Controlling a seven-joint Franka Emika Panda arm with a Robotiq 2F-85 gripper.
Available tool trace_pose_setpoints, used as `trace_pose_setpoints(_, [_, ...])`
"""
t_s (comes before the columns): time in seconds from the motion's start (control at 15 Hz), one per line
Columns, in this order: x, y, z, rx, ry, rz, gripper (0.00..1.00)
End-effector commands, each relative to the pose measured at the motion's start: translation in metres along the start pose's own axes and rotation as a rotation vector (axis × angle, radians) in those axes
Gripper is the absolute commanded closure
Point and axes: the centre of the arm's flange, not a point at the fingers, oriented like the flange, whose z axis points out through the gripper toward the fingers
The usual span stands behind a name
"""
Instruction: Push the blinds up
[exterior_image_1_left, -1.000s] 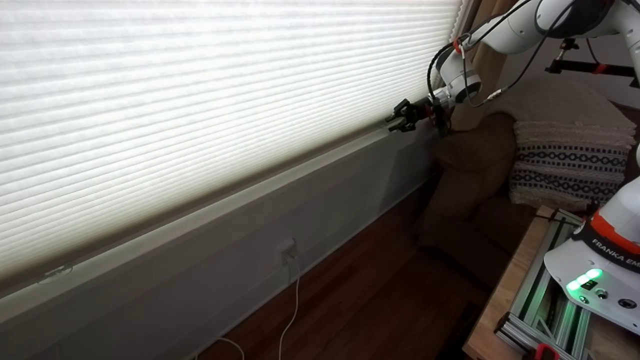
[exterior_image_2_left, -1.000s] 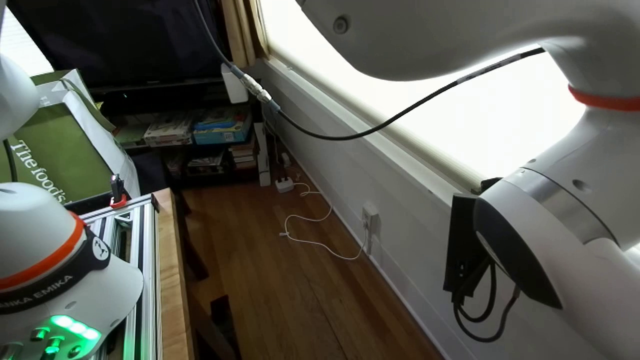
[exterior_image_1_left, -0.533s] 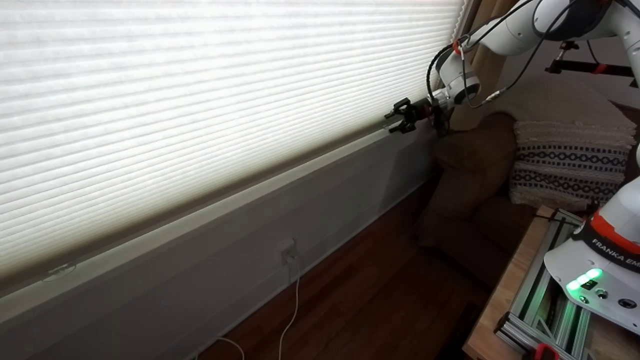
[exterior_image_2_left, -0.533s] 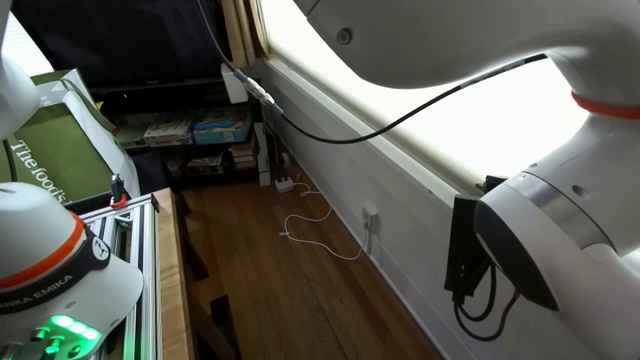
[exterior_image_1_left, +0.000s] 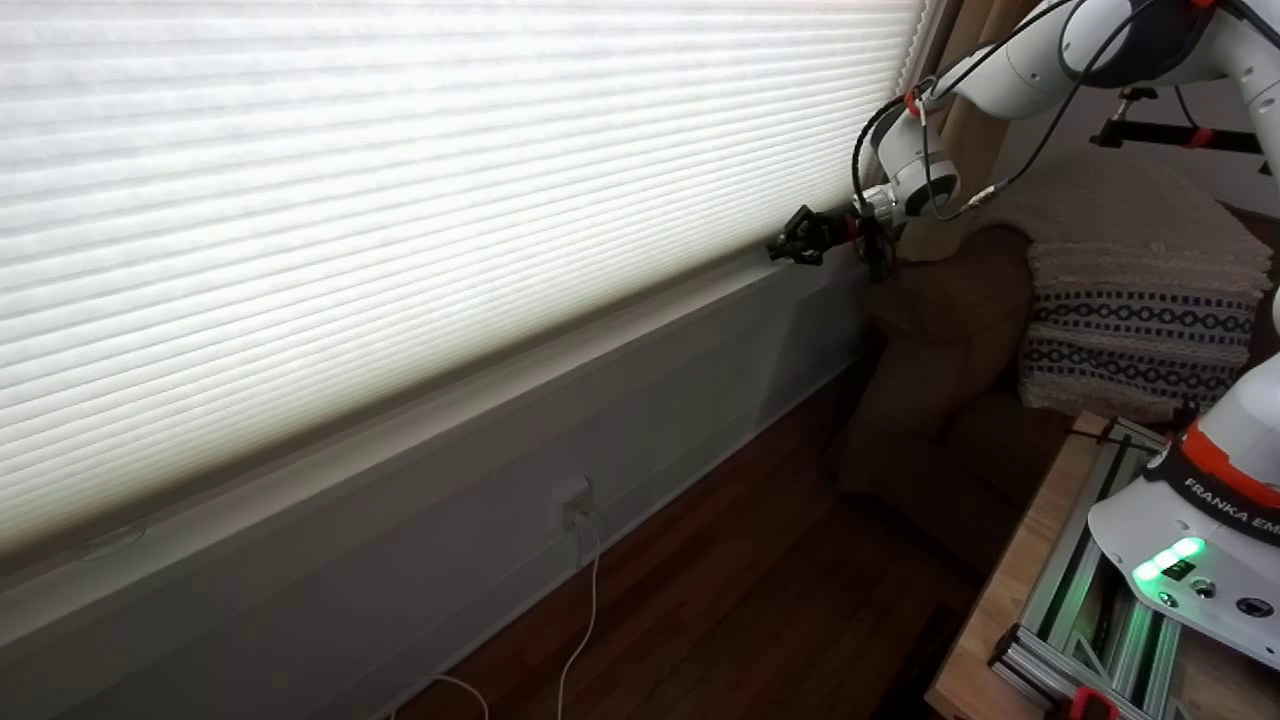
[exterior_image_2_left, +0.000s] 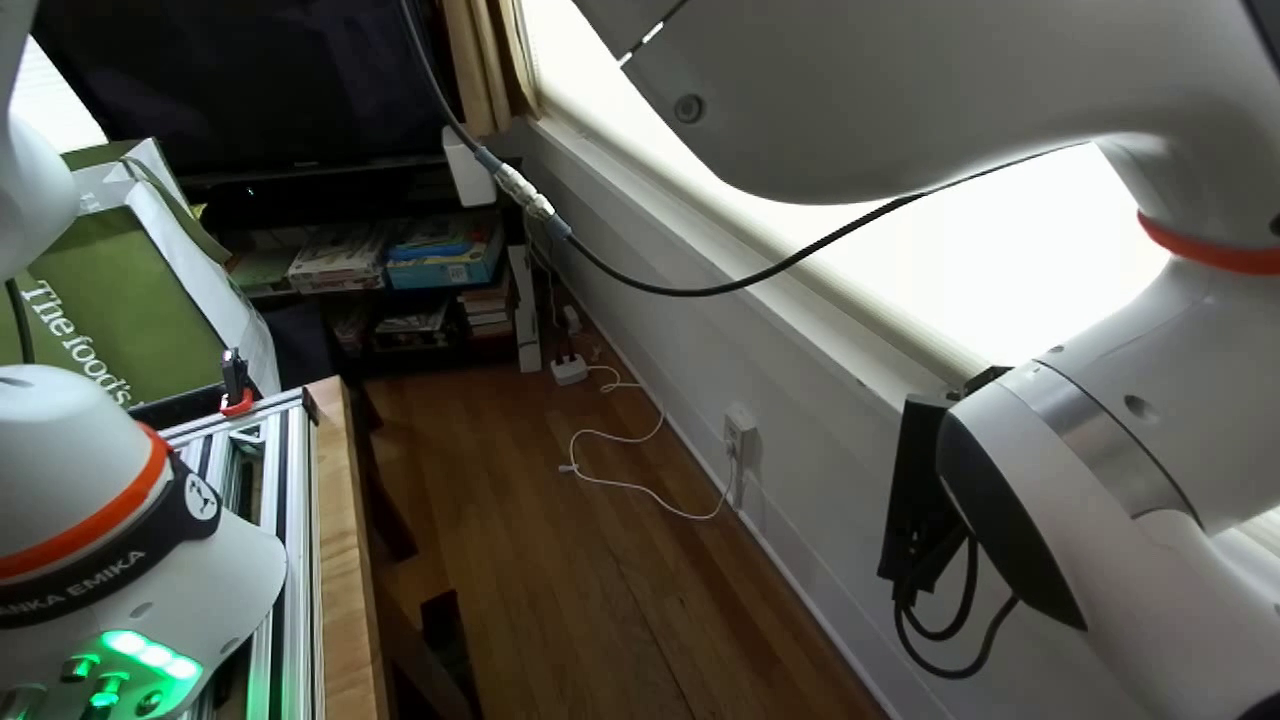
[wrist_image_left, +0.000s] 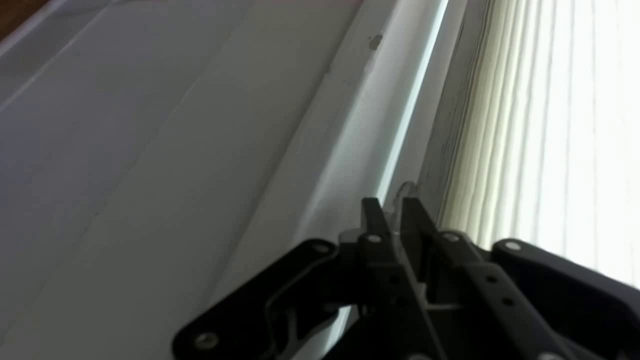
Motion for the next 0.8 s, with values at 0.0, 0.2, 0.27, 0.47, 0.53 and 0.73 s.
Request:
trace_pose_setpoints(0.0, [0.000, 0.005, -0.001, 0.053, 0.002, 0.037, 1.00])
trace_pose_setpoints(0.2, [-0.001, 0.001, -0.004, 0.097, -0.008, 0.068, 1.00])
trace_pose_setpoints(0.27, [-0.001, -0.003, -0.007, 0.120, -0.008, 0.081, 0.98])
trace_pose_setpoints(0.47, [-0.002, -0.017, -0.016, 0.195, -0.002, 0.124, 0.99])
trace_pose_setpoints(0.53, [-0.003, -0.021, -0.019, 0.217, -0.002, 0.132, 0.99])
trace_pose_setpoints(0.73, [-0.006, -0.029, -0.026, 0.275, -0.018, 0.163, 0.99])
